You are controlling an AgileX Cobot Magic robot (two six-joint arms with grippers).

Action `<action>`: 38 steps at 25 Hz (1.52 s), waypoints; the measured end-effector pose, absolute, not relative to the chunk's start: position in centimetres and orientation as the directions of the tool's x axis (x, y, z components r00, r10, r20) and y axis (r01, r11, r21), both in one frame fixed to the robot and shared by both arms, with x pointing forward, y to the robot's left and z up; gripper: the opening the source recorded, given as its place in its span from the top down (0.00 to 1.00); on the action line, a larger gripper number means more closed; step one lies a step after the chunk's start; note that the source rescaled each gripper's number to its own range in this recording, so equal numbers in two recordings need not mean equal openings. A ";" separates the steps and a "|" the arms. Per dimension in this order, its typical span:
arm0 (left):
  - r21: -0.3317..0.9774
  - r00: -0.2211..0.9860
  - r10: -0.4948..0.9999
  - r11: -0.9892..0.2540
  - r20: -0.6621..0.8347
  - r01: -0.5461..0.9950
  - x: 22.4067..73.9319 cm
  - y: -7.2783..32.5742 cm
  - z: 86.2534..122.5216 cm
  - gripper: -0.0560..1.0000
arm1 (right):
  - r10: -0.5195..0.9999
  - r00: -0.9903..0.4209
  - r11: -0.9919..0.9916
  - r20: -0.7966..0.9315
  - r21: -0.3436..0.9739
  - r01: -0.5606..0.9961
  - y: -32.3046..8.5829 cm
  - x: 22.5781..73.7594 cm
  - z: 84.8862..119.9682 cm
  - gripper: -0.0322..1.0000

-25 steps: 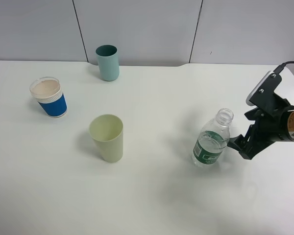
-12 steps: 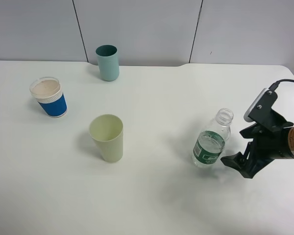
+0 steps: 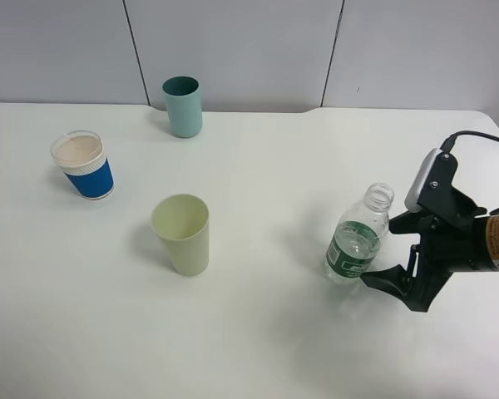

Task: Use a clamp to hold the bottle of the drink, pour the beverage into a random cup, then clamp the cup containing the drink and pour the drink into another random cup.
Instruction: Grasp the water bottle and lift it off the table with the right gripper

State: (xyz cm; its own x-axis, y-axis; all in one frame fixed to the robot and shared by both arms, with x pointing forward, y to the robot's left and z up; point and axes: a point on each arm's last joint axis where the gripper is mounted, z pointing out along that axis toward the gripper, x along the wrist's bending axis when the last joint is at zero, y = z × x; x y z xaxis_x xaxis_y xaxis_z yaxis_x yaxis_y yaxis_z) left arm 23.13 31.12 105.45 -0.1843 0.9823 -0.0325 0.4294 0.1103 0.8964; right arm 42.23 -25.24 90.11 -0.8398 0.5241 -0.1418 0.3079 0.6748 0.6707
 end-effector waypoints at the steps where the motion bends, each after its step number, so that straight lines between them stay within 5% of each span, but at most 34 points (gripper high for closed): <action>1: 0.896 -0.184 0.982 0.110 -0.033 0.429 23.1 31.1 105.4 0.13 | 0.518 -0.844 0.673 -0.139 0.676 0.301 -25.2 42.2 90.1 0.26; 10: 0.896 -0.184 0.982 0.110 -0.033 0.429 23.1 31.1 105.4 0.13 | 0.470 -0.871 0.663 -0.147 0.710 0.237 -24.7 42.1 90.5 0.26; 19: 0.896 -0.184 0.982 0.110 -0.033 0.429 23.1 31.1 105.4 0.13 | 0.442 -0.875 0.680 -0.195 0.709 0.186 -24.7 42.2 90.6 0.01; 38: 0.896 -0.184 0.982 0.110 -0.033 0.429 23.1 31.1 105.4 0.13 | 0.408 -0.904 0.678 -0.125 0.704 0.209 -24.4 42.4 88.3 0.00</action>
State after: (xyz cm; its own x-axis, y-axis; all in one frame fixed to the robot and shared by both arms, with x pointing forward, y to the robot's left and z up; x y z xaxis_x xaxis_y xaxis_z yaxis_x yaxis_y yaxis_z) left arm 23.13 31.12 105.45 -0.1843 0.9823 -0.0325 0.4294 0.1103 0.8964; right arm 42.44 -24.40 88.27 -0.9043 0.4082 -0.1251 0.2088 0.6784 0.7044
